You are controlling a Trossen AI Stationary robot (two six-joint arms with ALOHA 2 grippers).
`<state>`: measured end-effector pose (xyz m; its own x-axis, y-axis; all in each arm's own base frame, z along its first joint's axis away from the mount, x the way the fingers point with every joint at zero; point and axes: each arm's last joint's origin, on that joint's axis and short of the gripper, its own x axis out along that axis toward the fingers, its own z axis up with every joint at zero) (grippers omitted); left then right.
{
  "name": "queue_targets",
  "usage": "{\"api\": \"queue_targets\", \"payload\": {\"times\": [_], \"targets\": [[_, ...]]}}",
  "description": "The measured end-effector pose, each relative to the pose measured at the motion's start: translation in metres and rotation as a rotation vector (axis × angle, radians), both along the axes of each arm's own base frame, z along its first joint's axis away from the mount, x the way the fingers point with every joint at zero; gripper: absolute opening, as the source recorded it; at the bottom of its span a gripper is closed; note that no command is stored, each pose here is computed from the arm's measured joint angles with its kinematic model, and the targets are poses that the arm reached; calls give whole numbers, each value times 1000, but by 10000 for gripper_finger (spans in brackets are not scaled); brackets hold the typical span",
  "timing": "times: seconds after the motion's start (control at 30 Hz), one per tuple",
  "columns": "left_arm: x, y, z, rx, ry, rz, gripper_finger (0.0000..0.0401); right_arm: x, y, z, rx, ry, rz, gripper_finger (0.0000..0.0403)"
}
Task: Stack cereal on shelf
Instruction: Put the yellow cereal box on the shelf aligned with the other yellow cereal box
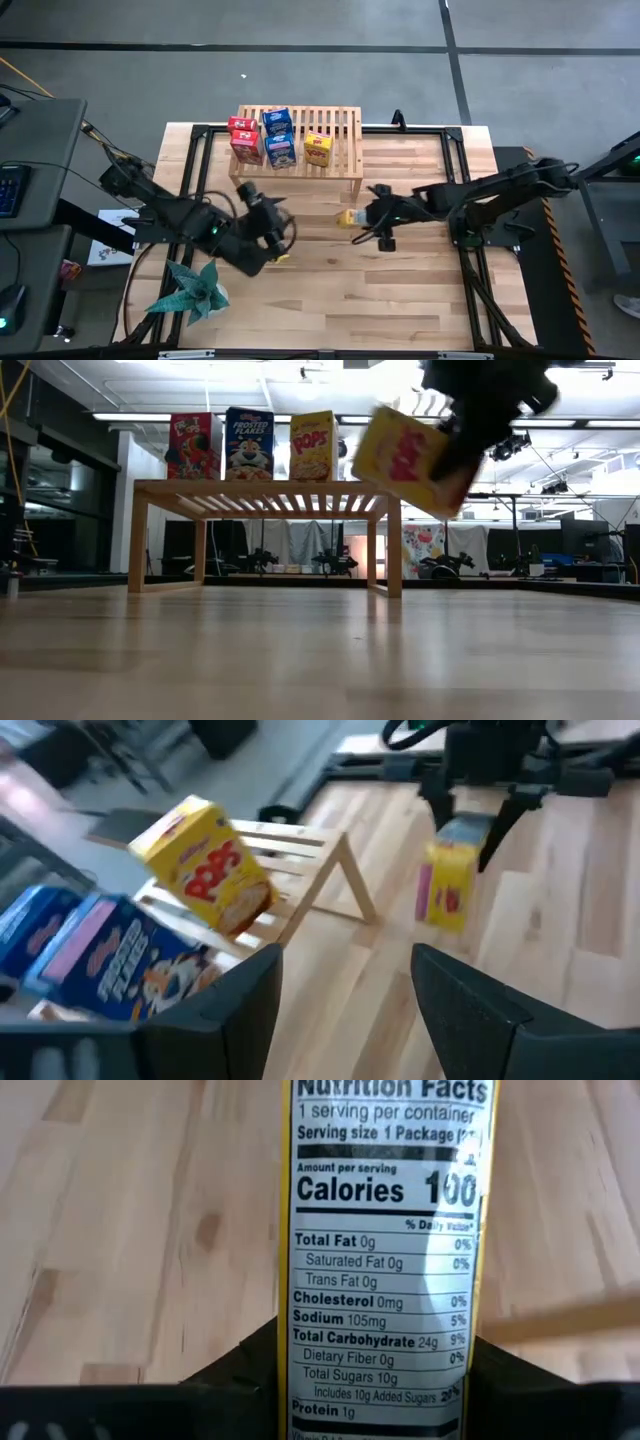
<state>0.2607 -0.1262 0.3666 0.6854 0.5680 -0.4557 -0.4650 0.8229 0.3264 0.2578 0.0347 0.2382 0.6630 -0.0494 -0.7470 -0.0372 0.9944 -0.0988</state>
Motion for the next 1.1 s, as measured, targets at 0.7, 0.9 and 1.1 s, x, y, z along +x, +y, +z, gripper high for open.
{"api": "queue_targets", "payload": {"times": [0.7, 0.9, 1.1], "targets": [[-28, 53, -103, -209, -492, -628, 139, -43, -81, 42, -276, -927, -232, 158], [-34, 57, -98, -202, -536, -635, 133, -37, -146, 29, -201, -1027, -263, 158], [-36, 49, -96, -207, -558, -676, 133, -23, -184, -2, -108, -1078, -285, 158]]}}
